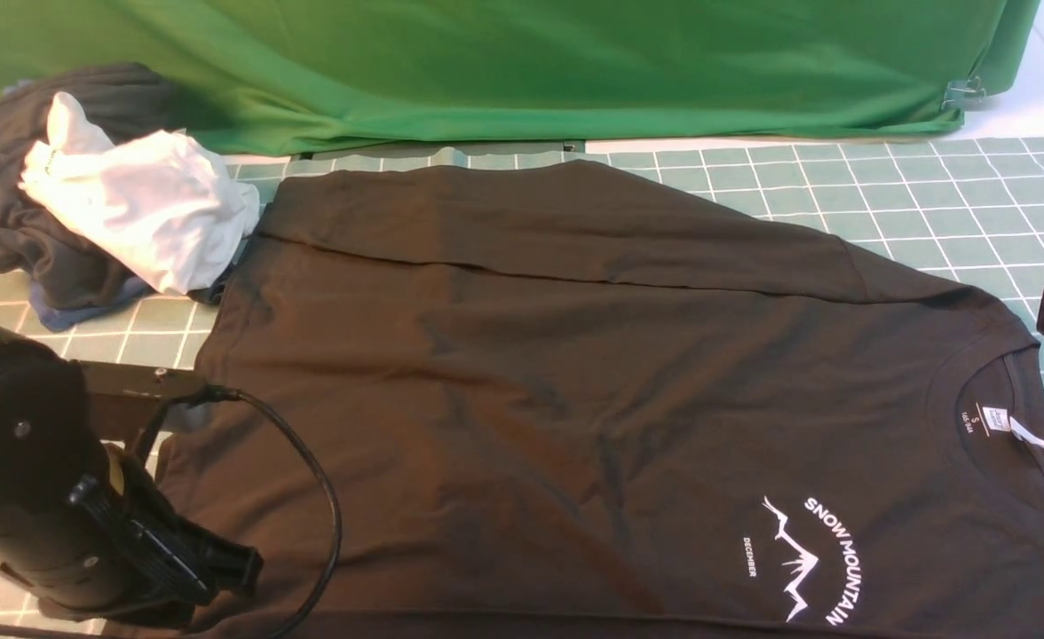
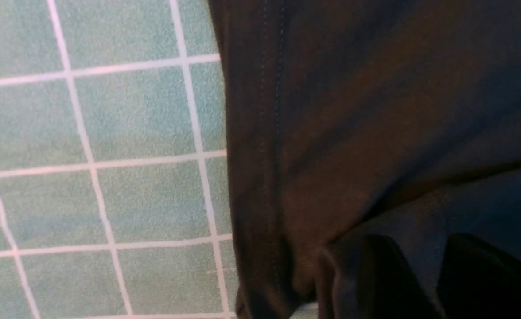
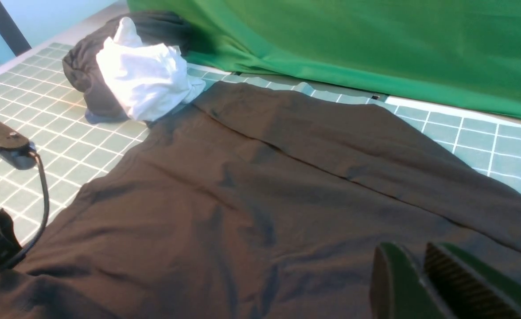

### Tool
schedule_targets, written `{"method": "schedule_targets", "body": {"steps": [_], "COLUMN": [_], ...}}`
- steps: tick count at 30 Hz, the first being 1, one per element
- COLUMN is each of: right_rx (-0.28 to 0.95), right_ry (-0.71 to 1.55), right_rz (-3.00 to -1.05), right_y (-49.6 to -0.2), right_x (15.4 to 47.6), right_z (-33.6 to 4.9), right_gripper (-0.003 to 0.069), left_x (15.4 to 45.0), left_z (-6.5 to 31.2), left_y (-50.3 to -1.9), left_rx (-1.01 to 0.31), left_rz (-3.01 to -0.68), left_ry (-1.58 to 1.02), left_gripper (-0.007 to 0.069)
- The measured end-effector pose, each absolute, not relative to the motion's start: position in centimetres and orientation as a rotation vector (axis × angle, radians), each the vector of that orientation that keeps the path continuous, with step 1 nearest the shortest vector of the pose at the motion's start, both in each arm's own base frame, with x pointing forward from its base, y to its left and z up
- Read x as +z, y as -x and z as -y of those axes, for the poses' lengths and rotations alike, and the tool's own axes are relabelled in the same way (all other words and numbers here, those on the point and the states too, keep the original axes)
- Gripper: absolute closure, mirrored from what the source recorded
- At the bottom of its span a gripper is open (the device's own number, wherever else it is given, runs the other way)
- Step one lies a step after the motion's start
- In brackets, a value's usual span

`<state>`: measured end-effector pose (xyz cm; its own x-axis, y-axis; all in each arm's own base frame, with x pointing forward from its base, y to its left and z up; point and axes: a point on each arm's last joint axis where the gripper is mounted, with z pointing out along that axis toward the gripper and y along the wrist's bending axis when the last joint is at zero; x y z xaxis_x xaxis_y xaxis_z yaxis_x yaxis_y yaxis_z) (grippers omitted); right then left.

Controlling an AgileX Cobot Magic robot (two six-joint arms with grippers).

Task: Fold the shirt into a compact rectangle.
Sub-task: 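Grasp the left edge of the dark T-shirt lying flat on the table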

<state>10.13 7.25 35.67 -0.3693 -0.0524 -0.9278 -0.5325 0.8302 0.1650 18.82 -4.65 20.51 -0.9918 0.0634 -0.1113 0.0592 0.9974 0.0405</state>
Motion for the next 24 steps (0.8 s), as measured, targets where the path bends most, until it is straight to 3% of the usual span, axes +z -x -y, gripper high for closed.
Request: {"method": "schedule_targets", "body": {"steps": [3, 4, 5, 8, 13, 17, 22, 23, 24], "right_rx": [0.540, 0.540, 0.539, 0.540, 0.542, 0.542, 0.541, 0.541, 0.541], "right_ry": [0.439, 0.439, 0.439, 0.438, 0.436, 0.436, 0.436, 0.436, 0.436], "right_rz": [-1.900, -1.900, -1.899, -1.897, -1.889, -1.888, -1.888, -1.888, -1.888], "right_y": [-10.1, -10.1, -10.1, -10.1, -10.2, -10.2, -10.2, -10.2, -10.2], "right_x": [35.7, 35.7, 35.7, 35.7, 35.8, 35.8, 35.8, 35.8, 35.8], "right_z": [-7.2, -7.2, -7.2, -7.2, -7.3, -7.3, -7.3, -7.3, -7.3], "right_gripper": [0.0567, 0.0566, 0.0566, 0.0566, 0.0566, 0.0566, 0.0566, 0.0566, 0.0566], "left_x": [19.1, 19.0, 17.9, 17.0, 16.5, 16.4, 16.4, 16.4, 16.5], "left_z": [4.4, 4.4, 4.3, 4.2, 4.3, 4.3, 4.3, 4.3, 4.3], "left_y": [-17.9, -17.9, -17.5, -17.3, -17.3, -17.3, -17.3, -17.2, -17.2], "left_rx": [0.079, 0.079, 0.078, 0.067, 0.053, 0.054, 0.053, 0.057, 0.058], "left_rz": [-3.057, -3.057, -3.056, -3.034, -3.006, -3.002, -3.006, -3.017, -3.023], "left_ry": [-0.181, -0.191, -0.234, -0.246, -0.249, -0.266, -0.284, -0.289, -0.291], "left_gripper": [0.0281, 0.0263, 0.0186, 0.0094, 0.0046, 0.0148, 0.0434, 0.0534, 0.0564]}}
